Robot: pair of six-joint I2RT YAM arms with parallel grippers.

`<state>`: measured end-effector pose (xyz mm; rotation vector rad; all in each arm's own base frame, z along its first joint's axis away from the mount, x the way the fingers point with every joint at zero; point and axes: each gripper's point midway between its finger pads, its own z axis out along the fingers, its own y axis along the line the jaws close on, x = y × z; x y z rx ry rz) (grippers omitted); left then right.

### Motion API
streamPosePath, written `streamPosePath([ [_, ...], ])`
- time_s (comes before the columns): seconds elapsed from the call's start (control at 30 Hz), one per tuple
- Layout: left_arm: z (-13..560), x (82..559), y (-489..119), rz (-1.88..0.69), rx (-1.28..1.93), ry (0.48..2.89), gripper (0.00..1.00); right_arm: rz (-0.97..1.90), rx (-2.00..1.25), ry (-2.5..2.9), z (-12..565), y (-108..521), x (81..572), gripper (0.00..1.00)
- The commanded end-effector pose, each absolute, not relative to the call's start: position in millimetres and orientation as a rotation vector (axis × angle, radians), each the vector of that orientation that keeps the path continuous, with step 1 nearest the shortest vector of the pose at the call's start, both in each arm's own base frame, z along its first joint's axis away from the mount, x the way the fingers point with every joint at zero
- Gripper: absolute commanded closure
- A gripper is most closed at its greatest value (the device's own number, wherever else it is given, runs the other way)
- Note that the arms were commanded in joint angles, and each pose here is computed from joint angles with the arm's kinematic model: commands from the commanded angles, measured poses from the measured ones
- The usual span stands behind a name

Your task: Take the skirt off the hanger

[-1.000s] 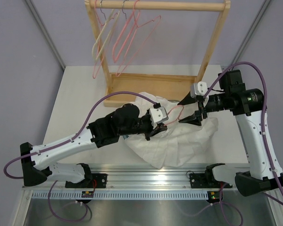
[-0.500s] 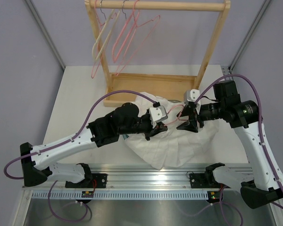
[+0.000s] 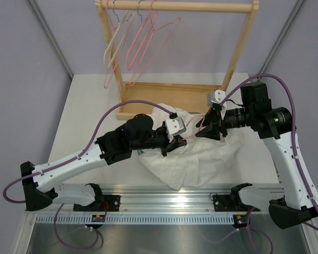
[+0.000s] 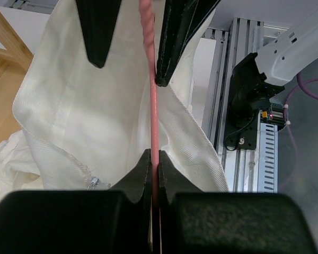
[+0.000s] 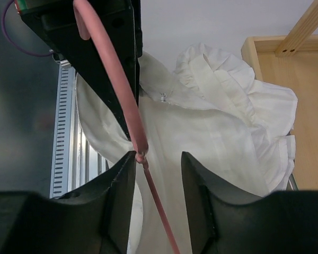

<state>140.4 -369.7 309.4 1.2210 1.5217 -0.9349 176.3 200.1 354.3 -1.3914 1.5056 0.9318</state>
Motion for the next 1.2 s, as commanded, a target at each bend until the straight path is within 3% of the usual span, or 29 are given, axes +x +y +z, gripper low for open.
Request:
streamPosePath([
  [0.0, 364.3, 133.8, -370.2, -1.013, 1.162, 1.336, 1.0, 0.899, -1.416, 1.5, 347.8, 200.6, 182.8, 0.55],
  [0.33, 373.0, 137.6, -369.5, -1.076, 1.122, 1.324, 1.0, 0.842, -1.507, 1.513, 324.1, 195.1, 185.2, 0.56],
  [0.6, 379.2, 129.5, -372.2, -1.153, 1.122, 1.298, 1.0, 0.836, -1.56, 1.464, 319.9, 200.6, 182.0, 0.64],
  [0.73, 376.5, 122.7, -374.3, -1.182, 1.177, 1.272, 1.0, 0.888, -1.611, 1.388, 325.0, 204.3, 170.9, 0.77],
  [0.83, 369.9, 120.4, -373.7, -1.192, 1.225, 1.278, 1.0, 0.939, -1.645, 1.354, 330.8, 205.2, 160.8, 0.98],
  [1.1, 353.1, 134.6, -366.4, -1.136, 1.268, 1.301, 1.0, 0.992, -1.611, 1.348, 344.4, 207.1, 150.4, 1.0],
  [1.13, 351.5, 134.4, -366.8, -1.138, 1.272, 1.302, 0.98, 0.973, -1.603, 1.348, 347.0, 206.4, 150.8, 1.0],
  [1.17, 348.6, 135.6, -366.9, -1.134, 1.267, 1.313, 0.78, 0.955, -1.593, 1.35, 349.2, 206.1, 152.7, 1.0],
])
